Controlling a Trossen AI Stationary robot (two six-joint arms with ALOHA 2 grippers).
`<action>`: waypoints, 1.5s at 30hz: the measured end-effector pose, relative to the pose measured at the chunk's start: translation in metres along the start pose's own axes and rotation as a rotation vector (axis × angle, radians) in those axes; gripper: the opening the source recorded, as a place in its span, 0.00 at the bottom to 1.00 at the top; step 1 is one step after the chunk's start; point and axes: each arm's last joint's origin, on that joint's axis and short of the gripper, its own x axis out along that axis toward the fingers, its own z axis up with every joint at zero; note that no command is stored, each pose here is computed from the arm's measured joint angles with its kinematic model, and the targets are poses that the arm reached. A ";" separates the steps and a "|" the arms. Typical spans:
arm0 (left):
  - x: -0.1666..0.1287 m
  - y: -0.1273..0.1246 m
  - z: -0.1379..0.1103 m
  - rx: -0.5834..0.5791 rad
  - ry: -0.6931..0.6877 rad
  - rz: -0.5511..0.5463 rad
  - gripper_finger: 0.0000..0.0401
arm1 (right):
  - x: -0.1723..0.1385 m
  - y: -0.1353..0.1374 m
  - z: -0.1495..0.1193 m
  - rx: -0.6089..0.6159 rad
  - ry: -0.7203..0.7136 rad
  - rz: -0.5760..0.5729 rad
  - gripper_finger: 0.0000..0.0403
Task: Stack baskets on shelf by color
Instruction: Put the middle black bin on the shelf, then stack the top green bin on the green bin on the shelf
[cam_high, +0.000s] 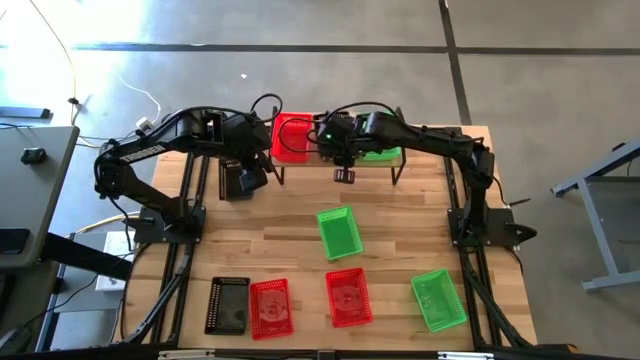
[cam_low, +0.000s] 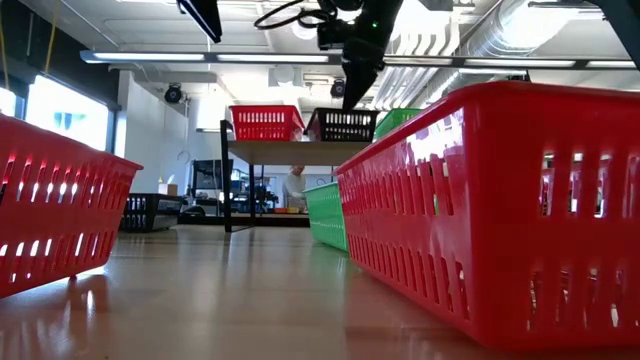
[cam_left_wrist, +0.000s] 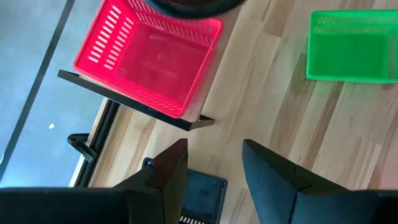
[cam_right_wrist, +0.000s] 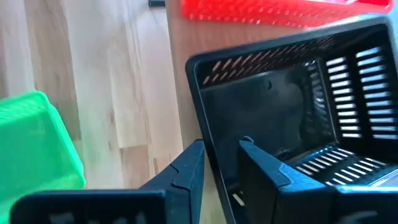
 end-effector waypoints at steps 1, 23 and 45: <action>0.000 0.000 0.000 0.001 0.001 0.000 0.36 | -0.002 0.000 0.001 0.012 -0.012 0.000 0.20; 0.001 -0.014 -0.019 0.066 0.121 -0.077 0.36 | -0.071 0.020 0.016 0.160 -0.125 0.053 0.21; 0.038 -0.056 -0.024 0.365 -0.072 -0.268 0.36 | -0.085 0.074 0.009 0.500 -0.007 0.062 0.21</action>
